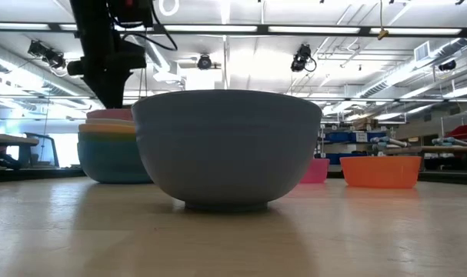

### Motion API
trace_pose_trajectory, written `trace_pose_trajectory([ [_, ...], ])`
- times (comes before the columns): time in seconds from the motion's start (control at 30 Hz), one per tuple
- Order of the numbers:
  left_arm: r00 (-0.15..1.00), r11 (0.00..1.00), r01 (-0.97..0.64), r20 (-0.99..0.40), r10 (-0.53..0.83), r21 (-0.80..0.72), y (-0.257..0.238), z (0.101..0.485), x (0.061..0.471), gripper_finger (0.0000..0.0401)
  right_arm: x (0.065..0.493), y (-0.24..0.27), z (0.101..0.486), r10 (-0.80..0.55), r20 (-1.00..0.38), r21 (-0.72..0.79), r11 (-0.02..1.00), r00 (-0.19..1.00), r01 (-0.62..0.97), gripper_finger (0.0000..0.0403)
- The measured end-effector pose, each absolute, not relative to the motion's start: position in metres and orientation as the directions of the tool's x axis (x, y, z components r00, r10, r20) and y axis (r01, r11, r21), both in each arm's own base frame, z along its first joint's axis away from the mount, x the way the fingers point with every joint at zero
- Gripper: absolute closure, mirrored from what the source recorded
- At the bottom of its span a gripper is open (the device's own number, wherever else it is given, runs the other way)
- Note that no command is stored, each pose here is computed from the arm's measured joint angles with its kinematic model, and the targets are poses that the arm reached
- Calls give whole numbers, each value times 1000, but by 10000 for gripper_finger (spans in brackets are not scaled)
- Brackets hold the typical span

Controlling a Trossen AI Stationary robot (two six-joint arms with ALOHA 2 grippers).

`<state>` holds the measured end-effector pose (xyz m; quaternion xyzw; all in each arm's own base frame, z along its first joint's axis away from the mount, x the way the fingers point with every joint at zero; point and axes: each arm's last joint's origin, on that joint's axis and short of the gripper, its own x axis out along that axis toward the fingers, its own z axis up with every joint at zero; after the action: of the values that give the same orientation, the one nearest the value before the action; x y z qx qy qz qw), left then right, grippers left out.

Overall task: Nest bowls inside each other
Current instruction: Stack the pink bowl on top of the white bowl, then stack the dark green bowl on top of the pink bowl

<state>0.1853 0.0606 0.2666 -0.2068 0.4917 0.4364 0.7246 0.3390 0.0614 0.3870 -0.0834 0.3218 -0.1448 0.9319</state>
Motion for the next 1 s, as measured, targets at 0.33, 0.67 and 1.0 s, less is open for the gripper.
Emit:
trace_pose_trajectory([
  [0.33, 212, 568, -817, -868, 448, 94, 58, 289, 189, 249, 338, 56, 385, -363, -583, -276, 930, 726, 243, 316],
  [0.67, 540, 712, -701, -682, 494, -40, 33, 373, 162, 249, 379, 16, 326, -287, -776, -173, 953, 561, 249, 316],
  [1.0, 632, 758, -644, -632, 448, -106, 17, 383, 131, 249, 435, -43, 258, -253, -788, -134, 961, 561, 243, 316],
])
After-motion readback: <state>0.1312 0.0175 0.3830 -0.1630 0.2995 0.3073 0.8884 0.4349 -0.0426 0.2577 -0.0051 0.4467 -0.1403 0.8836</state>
